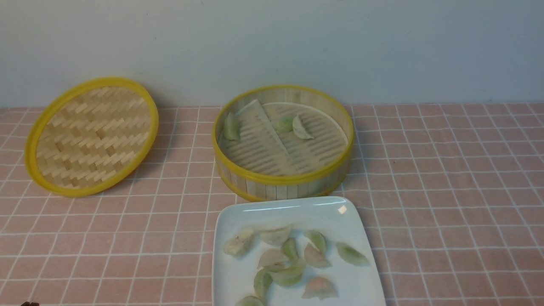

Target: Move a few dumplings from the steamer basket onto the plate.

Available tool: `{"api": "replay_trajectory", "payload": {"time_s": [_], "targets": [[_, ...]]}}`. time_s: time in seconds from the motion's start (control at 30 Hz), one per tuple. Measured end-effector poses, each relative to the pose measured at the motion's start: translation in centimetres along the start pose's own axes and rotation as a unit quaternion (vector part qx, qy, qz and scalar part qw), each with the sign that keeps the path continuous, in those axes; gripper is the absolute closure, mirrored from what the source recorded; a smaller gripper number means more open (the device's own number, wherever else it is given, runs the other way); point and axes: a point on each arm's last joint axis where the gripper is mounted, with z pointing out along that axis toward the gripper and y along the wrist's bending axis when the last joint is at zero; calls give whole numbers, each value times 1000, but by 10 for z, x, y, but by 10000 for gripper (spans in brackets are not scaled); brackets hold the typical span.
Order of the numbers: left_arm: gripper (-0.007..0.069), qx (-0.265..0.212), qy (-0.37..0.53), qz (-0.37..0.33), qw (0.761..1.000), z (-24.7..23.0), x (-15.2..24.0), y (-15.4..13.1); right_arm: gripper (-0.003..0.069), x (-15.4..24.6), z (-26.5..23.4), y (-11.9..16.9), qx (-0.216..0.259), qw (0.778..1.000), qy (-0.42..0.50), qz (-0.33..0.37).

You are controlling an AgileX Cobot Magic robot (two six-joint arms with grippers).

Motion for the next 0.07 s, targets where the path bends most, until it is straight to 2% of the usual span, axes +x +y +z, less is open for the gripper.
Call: {"api": "replay_trajectory", "payload": {"time_s": [0.07], "targets": [[631,0,0,0,1000,0,0,0,673,0,0,0,0,1000,0,0]]}}
